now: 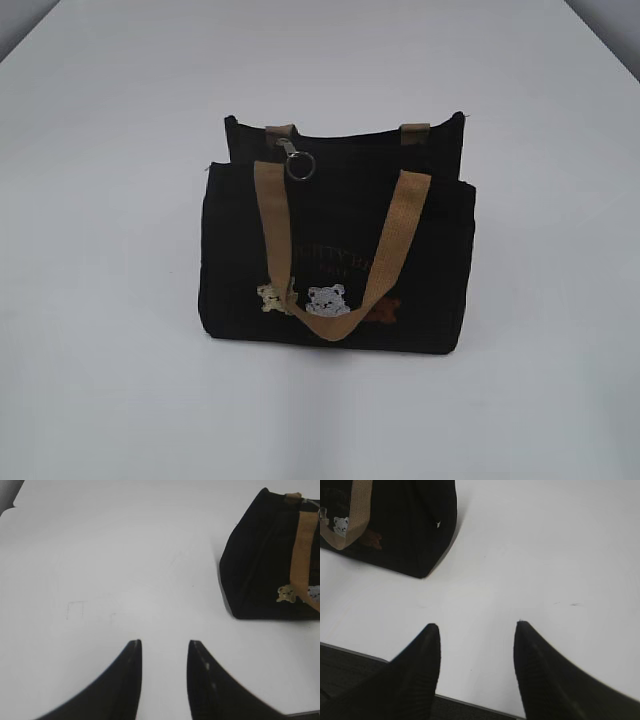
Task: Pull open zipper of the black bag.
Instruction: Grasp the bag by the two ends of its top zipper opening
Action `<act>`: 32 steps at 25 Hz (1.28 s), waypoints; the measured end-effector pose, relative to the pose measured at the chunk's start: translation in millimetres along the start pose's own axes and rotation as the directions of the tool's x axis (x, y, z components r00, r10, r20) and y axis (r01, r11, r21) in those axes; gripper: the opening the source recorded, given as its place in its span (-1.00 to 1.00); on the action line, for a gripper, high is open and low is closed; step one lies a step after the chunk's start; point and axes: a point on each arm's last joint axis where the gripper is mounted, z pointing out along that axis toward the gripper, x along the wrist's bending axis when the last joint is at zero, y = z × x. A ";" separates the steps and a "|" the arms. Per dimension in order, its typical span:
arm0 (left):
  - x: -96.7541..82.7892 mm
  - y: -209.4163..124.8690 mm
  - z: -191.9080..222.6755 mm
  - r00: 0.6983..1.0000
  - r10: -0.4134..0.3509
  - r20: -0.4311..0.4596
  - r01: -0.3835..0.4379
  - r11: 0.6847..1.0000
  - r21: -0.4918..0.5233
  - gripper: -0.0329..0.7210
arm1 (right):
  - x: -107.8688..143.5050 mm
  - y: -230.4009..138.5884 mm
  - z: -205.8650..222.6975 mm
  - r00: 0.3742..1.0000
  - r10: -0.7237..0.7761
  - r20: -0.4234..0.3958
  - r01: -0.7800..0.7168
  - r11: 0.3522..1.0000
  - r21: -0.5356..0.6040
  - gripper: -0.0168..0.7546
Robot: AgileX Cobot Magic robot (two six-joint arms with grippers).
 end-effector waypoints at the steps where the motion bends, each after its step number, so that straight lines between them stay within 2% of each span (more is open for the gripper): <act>1: 0.0 0.0 0.0 1.000 0.000 0.000 0.000 1.000 0.000 -0.29 | 0.0 0.0 0.0 1.000 0.000 0.000 0.000 1.000 0.000 0.03; 20: -0.4 0.1 0.0 1.000 -0.003 0.005 0.003 1.000 -0.001 -0.29 | 0.0 0.0 0.0 1.000 0.000 0.000 0.000 1.000 0.000 0.03; 23: -6.2 3.4 0.7 0.997 -0.033 0.072 0.035 0.999 -0.021 -0.29 | 0.0 0.0 0.0 1.000 0.000 0.000 0.000 1.000 0.000 0.03; 25: -13.5 16.0 4.6 0.985 -0.020 0.171 0.034 0.996 -0.082 -0.27 | 0.0 0.0 0.0 1.000 0.000 0.000 0.000 1.000 0.000 0.03; 27: -19.0 33.1 17.1 0.962 0.085 0.260 -0.046 0.987 -0.155 -0.20 | 0.0 0.0 0.0 1.000 0.000 0.000 0.000 1.000 0.000 0.03; 28: -20.7 41.6 24.9 0.946 0.152 0.288 -0.095 0.975 -0.202 -0.15 | 0.0 0.0 0.0 1.000 0.000 0.000 0.000 1.000 0.000 0.03; 30: -20.2 56.7 50.5 0.913 0.242 0.327 -0.170 0.957 -0.235 0.00 | 0.0 0.0 0.0 1.000 0.000 0.000 0.000 1.000 0.000 0.03; 32: -18.5 70.3 78.5 0.886 0.295 0.359 -0.206 0.942 -0.267 0.13 | 0.0 0.0 0.0 1.000 0.000 0.000 0.000 1.000 0.000 0.03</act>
